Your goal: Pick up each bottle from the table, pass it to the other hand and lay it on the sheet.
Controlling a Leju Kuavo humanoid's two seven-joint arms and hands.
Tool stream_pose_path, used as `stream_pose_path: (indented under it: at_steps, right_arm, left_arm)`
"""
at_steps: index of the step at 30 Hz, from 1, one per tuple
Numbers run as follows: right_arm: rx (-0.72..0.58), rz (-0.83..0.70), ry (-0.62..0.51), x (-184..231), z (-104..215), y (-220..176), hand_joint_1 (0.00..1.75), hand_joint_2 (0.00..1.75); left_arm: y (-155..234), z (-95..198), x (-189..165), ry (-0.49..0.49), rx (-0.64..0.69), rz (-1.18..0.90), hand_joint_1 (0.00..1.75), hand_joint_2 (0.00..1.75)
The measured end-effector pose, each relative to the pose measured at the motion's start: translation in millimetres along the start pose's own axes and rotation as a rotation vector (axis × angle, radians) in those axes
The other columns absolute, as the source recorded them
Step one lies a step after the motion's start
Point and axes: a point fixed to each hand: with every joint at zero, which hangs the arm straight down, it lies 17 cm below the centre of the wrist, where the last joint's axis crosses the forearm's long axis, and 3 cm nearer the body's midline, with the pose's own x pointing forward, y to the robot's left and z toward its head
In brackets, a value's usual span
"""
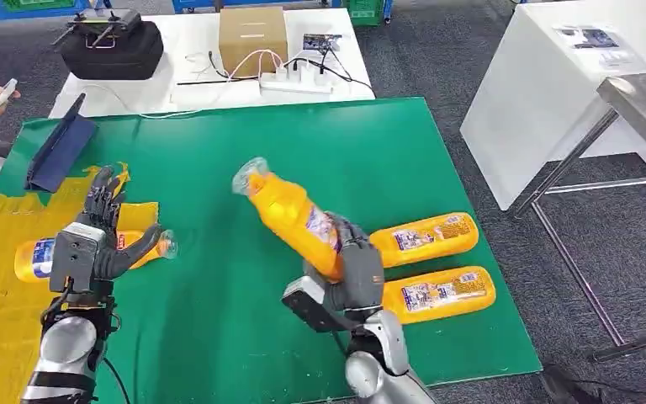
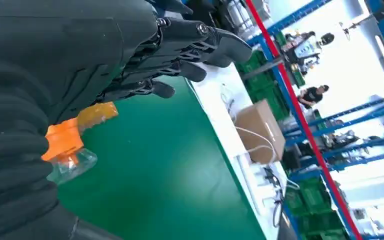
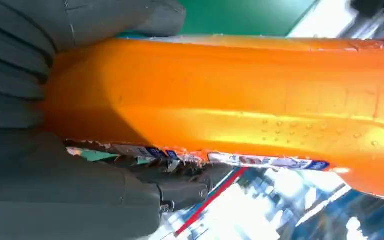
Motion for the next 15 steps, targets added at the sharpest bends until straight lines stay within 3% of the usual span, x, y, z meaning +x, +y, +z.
stream_pose_path:
  at_steps: [9, 15]
  right_arm:
    - [-0.207, -0.205, -0.017, 5.4, -4.0, -52.0, 1.75, 1.75]
    - [-0.165, -0.369, -0.003, 7.9, -8.9, -44.8, 1.69, 1.75]
  left_arm:
    - [-30.8, 4.9, 16.2, -0.018, -0.122, 0.22, 0.0, 1.75]
    - [-84.1, 21.3, 53.2, -0.087, -0.331, 0.408, 0.0, 1.75]
